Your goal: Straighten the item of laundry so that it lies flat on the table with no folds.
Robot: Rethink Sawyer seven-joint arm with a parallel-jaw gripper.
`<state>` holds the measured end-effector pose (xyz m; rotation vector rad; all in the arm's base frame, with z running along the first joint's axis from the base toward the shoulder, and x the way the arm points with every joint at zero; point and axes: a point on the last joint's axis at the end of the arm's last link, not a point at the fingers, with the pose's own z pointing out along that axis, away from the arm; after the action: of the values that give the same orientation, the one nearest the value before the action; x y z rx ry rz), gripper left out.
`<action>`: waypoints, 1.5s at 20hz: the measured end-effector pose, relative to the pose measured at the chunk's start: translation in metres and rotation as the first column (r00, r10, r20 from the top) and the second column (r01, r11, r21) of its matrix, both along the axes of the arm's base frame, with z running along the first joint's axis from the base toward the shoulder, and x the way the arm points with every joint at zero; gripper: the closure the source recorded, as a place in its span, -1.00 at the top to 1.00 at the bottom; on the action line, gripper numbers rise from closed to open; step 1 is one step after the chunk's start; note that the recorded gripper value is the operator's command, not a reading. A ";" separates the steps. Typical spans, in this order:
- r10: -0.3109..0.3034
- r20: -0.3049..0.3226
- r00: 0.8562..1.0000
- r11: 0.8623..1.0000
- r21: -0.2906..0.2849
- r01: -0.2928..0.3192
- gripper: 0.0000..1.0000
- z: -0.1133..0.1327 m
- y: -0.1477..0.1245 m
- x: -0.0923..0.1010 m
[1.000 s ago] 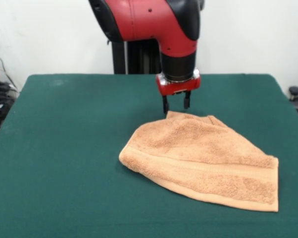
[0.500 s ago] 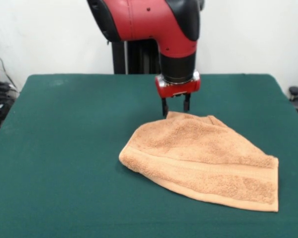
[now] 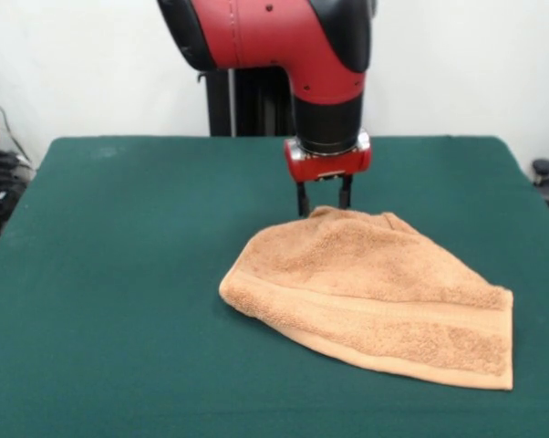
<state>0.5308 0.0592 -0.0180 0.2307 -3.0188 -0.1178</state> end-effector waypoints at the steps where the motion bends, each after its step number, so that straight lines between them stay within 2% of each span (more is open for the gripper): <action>1: -0.005 -0.003 1.000 1.000 -0.003 0.005 1.00 0.002 -0.001 0.006; 6: -0.001 0.002 1.000 1.000 -0.014 0.001 1.00 0.008 0.000 0.021; 13: 0.009 0.015 1.000 1.000 -0.022 -0.008 1.00 0.011 0.004 0.033; 30: 0.042 0.029 0.999 0.999 -0.026 -0.042 1.00 0.010 0.021 0.038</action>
<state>0.5691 0.0806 -0.0076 0.2962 -3.0410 -0.0731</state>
